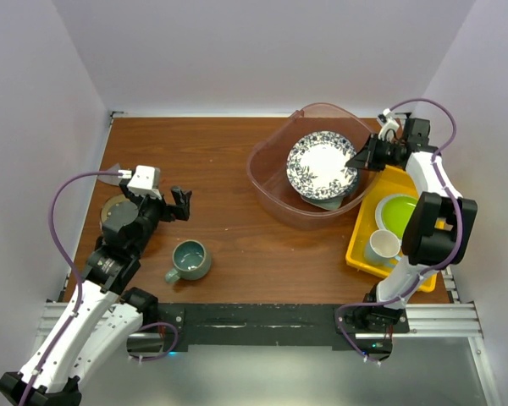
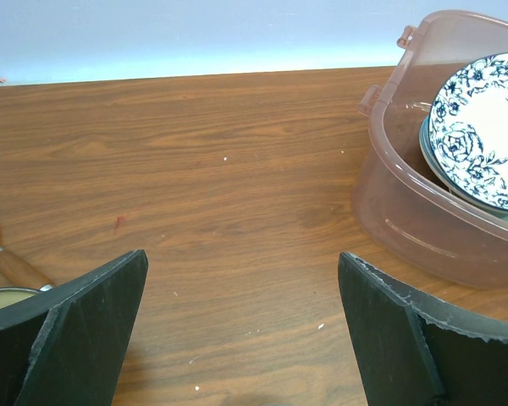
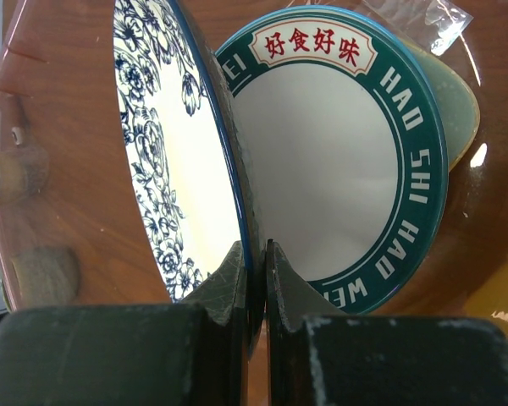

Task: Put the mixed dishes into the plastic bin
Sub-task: Place the plate in the plastic bin.

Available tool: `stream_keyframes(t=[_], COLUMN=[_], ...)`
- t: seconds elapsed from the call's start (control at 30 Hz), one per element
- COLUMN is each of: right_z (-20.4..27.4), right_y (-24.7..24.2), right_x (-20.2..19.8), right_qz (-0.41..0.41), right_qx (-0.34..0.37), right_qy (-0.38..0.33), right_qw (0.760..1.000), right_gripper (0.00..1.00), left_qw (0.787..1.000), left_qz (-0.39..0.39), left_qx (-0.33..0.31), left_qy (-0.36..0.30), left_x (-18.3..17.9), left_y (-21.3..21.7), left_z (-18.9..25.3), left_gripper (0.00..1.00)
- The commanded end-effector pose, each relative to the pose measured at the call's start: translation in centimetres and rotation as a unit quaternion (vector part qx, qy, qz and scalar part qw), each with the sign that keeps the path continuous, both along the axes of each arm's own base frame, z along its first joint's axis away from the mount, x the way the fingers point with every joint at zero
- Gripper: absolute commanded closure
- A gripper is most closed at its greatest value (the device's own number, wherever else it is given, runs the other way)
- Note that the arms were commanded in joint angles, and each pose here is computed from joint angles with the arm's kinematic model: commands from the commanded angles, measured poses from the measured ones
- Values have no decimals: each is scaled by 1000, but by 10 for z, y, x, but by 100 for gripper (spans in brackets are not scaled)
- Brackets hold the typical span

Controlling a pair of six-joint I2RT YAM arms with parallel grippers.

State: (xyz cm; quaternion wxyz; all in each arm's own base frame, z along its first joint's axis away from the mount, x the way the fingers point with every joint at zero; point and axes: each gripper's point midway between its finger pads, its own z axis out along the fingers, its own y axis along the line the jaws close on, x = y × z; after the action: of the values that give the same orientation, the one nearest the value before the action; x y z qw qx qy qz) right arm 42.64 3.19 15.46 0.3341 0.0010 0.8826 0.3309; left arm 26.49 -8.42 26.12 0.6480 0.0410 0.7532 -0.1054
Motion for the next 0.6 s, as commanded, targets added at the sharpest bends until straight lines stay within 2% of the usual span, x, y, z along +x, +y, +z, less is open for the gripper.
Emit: stream_keyframes(t=[0.0,0.57], right_z=[45,36], right_y=[6,3], right_x=[14,20], right_qz=[23,21], right_qx=[19,16], right_qy=[-64,-53], right_qw=[998,998], right_gripper=[98,98], left_qw=[1000,1000], left_qz=[6,8], left_qx=[0,0], left_qy=[-25,-25], left_x=[3,3], left_y=[3,3], left_z=[11,11], left_gripper=[0,0])
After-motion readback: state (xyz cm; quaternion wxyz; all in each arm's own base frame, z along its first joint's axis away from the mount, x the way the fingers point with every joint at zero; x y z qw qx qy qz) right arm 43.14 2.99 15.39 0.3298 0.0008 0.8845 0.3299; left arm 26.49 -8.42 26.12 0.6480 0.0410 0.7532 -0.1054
